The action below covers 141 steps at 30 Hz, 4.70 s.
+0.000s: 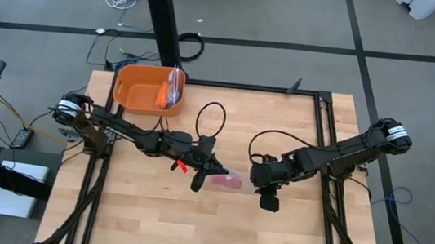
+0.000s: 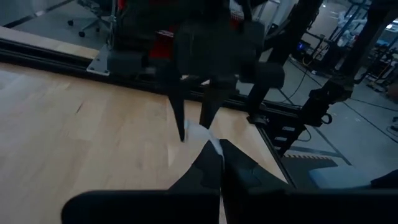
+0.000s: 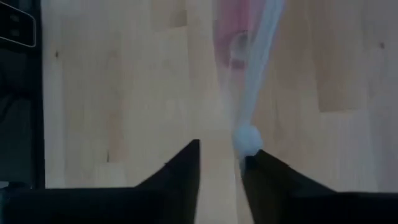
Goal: Roll bandage
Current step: Put the transparent zip bag into the orange bin
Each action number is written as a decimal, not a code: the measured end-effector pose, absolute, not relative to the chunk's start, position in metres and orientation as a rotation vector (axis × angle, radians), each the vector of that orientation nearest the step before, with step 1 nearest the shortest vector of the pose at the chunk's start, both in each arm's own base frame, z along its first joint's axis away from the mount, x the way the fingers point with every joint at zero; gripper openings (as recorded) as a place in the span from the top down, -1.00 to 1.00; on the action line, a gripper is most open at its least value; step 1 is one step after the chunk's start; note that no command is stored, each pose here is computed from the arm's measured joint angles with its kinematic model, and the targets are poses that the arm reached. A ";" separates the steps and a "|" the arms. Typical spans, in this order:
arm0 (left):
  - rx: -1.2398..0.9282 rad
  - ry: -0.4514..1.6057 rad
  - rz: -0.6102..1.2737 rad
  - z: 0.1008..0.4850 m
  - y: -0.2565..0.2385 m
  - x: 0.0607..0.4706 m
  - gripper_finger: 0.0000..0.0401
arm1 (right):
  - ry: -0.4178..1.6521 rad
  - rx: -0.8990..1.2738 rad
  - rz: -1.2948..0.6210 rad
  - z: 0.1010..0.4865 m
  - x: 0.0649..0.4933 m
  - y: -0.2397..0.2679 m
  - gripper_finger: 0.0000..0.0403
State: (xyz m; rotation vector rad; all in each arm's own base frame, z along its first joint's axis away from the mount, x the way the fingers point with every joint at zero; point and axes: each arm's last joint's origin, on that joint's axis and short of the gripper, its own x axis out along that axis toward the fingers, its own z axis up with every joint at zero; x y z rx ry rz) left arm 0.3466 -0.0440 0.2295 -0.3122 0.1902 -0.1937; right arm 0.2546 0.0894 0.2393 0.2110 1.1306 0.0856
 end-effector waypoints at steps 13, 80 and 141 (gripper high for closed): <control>-0.296 0.234 -0.193 0.224 -0.044 0.346 1.00 | 1.062 0.237 -0.036 0.273 0.220 0.076 -0.24; 0.120 0.712 1.170 0.245 0.012 0.182 0.90 | 0.200 0.184 0.101 0.344 0.296 -0.024 1.00; -0.259 0.405 0.742 0.238 0.077 0.214 0.99 | 0.233 0.229 -0.028 0.363 0.286 -0.048 1.00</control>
